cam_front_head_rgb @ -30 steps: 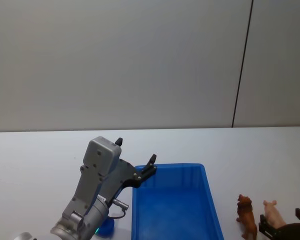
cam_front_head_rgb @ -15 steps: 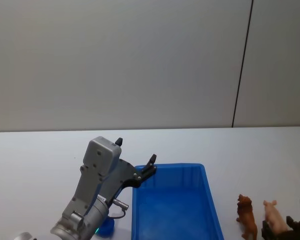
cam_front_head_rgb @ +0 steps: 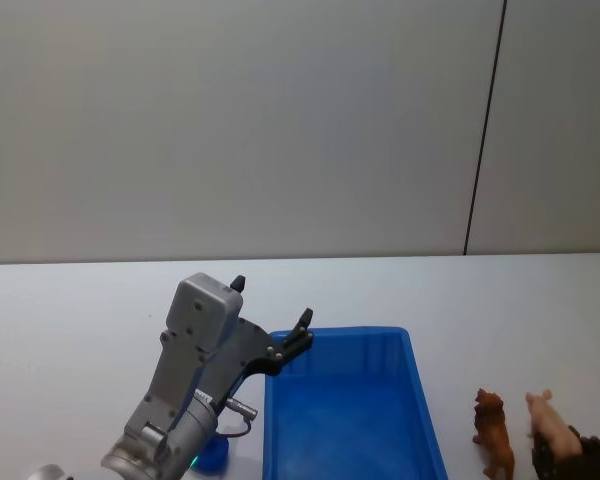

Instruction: Pick up the two dolls from the table and place them into the box.

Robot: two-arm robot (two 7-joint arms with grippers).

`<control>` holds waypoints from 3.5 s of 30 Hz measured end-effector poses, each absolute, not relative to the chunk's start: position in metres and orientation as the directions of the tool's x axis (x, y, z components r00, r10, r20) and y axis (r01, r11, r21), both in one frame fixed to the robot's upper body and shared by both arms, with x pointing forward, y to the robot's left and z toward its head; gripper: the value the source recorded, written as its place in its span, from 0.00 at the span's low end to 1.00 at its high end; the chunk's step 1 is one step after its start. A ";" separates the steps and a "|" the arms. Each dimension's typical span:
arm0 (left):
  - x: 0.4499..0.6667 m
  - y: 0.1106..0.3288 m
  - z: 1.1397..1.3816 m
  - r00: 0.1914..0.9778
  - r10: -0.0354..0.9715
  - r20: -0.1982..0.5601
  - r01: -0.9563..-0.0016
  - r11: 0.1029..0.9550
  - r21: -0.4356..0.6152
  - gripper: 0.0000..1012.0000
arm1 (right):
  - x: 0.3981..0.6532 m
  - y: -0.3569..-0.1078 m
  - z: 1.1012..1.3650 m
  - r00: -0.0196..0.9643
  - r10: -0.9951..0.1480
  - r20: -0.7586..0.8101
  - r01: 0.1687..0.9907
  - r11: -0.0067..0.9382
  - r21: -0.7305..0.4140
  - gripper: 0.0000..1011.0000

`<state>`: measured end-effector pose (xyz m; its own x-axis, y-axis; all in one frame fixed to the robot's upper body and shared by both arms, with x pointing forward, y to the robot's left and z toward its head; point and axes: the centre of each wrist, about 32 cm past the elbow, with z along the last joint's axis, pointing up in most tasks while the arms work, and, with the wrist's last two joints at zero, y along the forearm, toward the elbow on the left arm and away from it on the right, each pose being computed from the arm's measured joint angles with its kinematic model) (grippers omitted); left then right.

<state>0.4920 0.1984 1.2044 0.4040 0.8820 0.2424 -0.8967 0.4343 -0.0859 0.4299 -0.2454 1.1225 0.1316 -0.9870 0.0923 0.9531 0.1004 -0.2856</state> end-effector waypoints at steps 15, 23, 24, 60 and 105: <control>0.492 0.198 1.204 0.404 0.882 0.243 -0.897 0.434 -0.086 0.99 | 0.430 -0.237 1.153 0.155 -0.981 0.120 0.975 0.132 -0.178 0.38; 0.492 0.198 1.204 0.404 0.882 0.242 -0.897 0.434 -0.086 0.99 | 0.434 -0.235 1.167 0.191 -0.973 0.130 0.975 0.172 -0.142 0.38; 0.492 0.198 1.204 0.404 0.882 0.242 -0.897 0.434 -0.086 0.99 | 0.435 -0.234 1.169 0.202 -0.971 0.131 0.973 0.184 -0.137 0.38; 0.492 0.198 1.204 0.404 0.882 0.242 -0.897 0.434 -0.086 0.99 | 0.455 -0.222 1.187 0.559 -0.816 0.148 0.829 0.545 -0.127 0.38; 0.492 0.198 1.204 0.404 0.882 0.242 -0.897 0.434 -0.086 0.99 | 0.442 -0.222 1.172 0.427 -0.895 0.128 0.903 0.417 -0.101 0.99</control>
